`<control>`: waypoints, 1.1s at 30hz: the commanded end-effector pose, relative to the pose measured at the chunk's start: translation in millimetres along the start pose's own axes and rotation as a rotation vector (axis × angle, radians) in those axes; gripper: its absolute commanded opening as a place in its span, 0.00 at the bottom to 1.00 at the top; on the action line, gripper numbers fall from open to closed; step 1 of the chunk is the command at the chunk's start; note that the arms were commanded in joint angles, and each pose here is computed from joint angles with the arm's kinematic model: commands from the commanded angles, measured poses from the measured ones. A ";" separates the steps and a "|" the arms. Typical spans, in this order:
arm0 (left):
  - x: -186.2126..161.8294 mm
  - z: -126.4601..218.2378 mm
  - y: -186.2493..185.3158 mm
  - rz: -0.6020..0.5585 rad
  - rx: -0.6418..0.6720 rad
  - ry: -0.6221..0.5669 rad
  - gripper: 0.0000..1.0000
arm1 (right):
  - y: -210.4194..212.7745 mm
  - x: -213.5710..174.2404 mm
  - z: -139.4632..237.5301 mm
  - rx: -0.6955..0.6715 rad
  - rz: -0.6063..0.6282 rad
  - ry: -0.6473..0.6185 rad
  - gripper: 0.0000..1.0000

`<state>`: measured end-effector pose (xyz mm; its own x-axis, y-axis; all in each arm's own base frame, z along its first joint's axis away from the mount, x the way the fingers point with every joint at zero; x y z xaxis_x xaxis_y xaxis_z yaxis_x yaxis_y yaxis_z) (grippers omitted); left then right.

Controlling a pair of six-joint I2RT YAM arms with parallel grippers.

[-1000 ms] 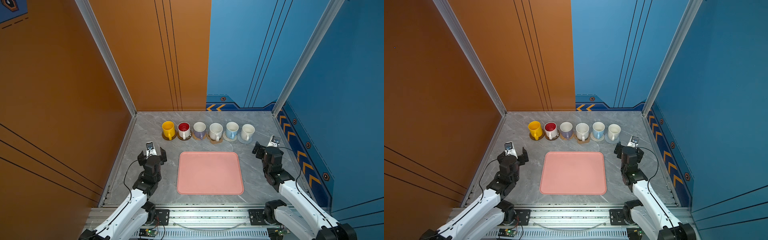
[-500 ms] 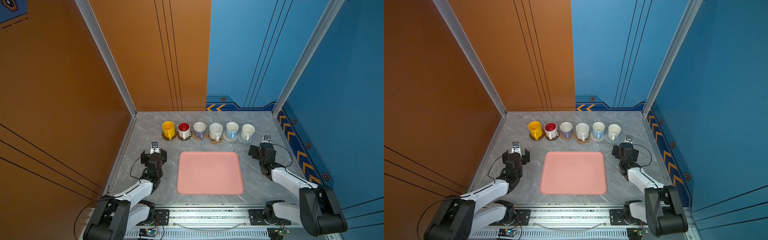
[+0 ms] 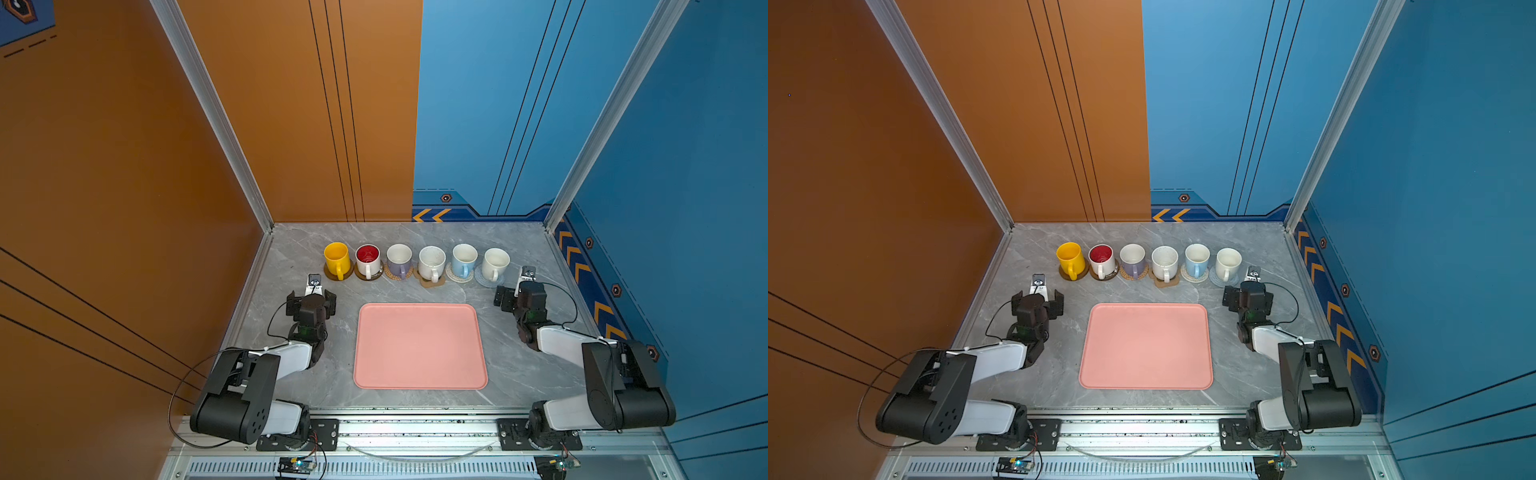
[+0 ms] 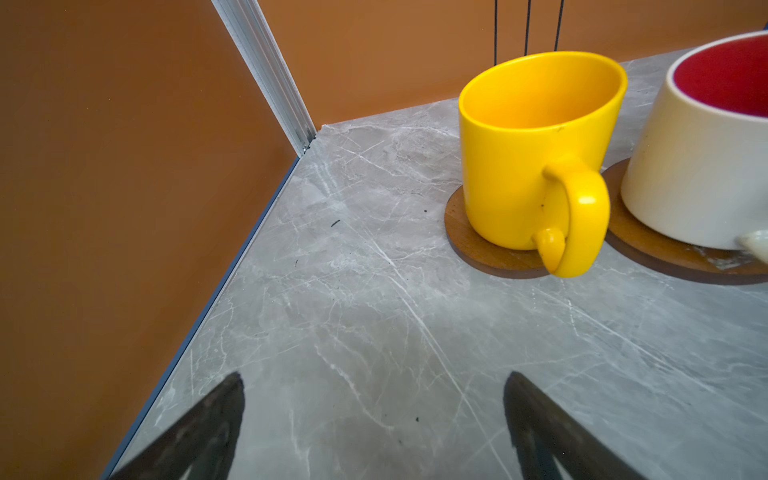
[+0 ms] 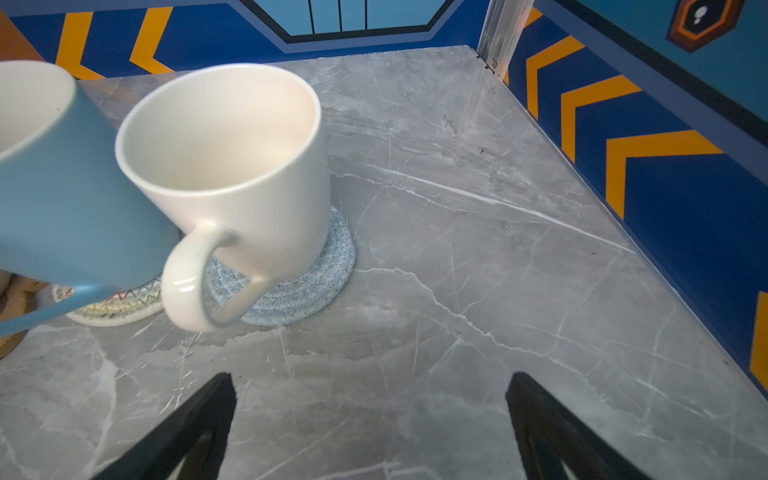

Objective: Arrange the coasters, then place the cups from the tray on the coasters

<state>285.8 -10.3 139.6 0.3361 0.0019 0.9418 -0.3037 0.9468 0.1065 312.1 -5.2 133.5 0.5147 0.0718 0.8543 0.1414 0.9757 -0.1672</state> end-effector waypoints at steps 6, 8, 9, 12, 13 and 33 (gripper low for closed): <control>8.0 -0.4 -2.4 0.032 -0.115 -0.030 0.98 | -4.1 8.7 -13.1 0.048 -0.003 -0.072 1.00; 8.4 0.3 -2.9 0.053 -0.144 -0.046 0.98 | -3.6 7.4 -11.8 0.070 -0.004 -0.089 1.00; 8.1 0.5 -2.2 0.067 -0.154 -0.053 0.98 | -3.8 6.7 -11.0 0.077 -0.007 -0.101 1.00; 0.3 0.6 -1.2 0.105 -0.202 -0.104 0.98 | -3.8 1.4 -6.3 0.093 -0.011 -0.147 1.00; -3.2 0.2 -1.3 0.107 -0.205 -0.116 0.98 | -3.4 -1.3 -4.5 0.098 -0.010 -0.162 1.00; -9.2 -31.7 3.2 0.153 -0.128 0.001 0.98 | -2.2 -11.6 -3.2 0.066 -0.010 -0.194 1.00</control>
<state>311.2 0.9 124.7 0.2603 0.1261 0.9573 -0.2205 0.9730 -0.0682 304.9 -8.1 119.0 0.3557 0.0748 0.9316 0.0669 0.9922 -0.1052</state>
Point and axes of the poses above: each gripper's point midway between its finger pads, its own z axis back along the fingers, its own y axis along the line the jaws close on, x = y × z, the point moved 9 cm from there along z, back along the fingers, and after that the axes turned 10 degrees about z, right-handed, at the moved point
